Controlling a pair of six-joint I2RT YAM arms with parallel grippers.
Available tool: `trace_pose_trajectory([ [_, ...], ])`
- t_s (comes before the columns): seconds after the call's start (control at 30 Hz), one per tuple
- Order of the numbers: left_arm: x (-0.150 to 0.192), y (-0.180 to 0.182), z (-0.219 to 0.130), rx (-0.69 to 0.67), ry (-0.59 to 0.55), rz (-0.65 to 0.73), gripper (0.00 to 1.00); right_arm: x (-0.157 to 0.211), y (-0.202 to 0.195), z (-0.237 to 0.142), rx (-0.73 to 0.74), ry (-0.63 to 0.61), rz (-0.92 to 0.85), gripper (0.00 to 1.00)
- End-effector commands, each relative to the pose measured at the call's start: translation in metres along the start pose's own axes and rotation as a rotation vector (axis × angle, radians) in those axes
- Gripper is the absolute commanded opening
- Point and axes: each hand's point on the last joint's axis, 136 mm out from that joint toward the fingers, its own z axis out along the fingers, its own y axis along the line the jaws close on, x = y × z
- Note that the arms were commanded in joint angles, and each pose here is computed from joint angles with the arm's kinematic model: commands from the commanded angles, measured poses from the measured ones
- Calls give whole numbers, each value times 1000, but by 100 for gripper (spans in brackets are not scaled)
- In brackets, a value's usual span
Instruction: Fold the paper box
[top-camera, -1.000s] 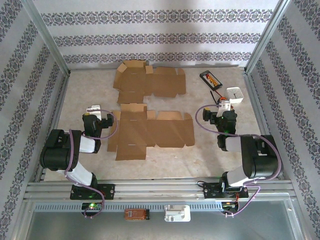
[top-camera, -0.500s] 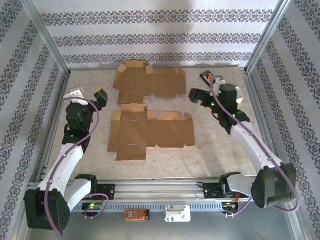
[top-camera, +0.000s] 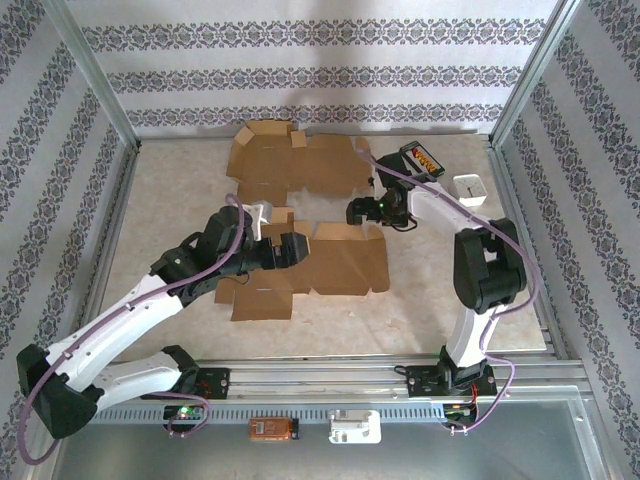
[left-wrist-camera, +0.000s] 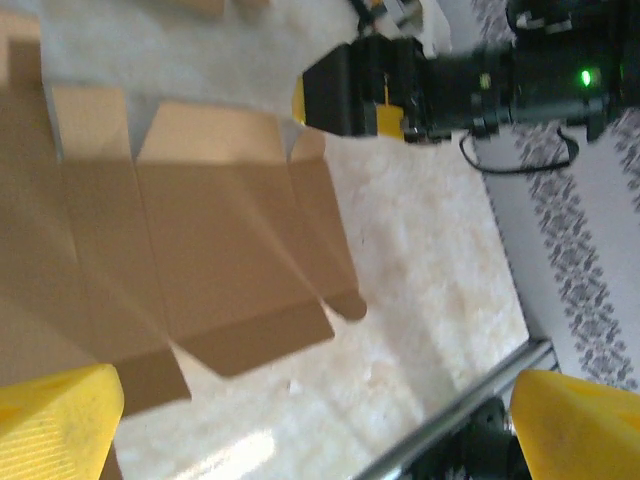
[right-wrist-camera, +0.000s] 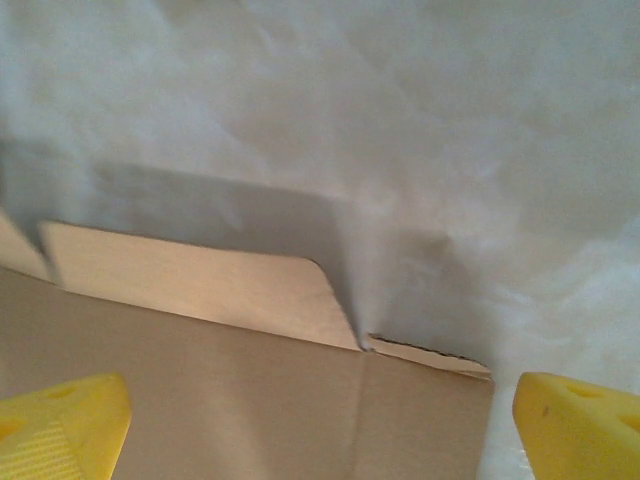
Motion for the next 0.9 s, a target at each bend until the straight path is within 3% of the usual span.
trace_pose_trajectory([
  [0.0, 27, 19, -8, -97, 97, -65, 99, 5, 7, 1, -6, 50, -202, 98],
  [0.23, 31, 56, -28, -206, -10, -125, 99, -10, 49, 18, -38, 104, -611, 98],
  [0.4, 29, 76, -45, -254, -64, -193, 99, -11, 109, 34, -154, 167, -799, 98],
  [0.53, 28, 95, -61, -300, -101, -260, 99, -17, 148, 43, -225, 185, -848, 98],
  [0.87, 36, 112, -73, -335, -95, -311, 99, 5, 156, 64, -331, 314, -815, 94],
])
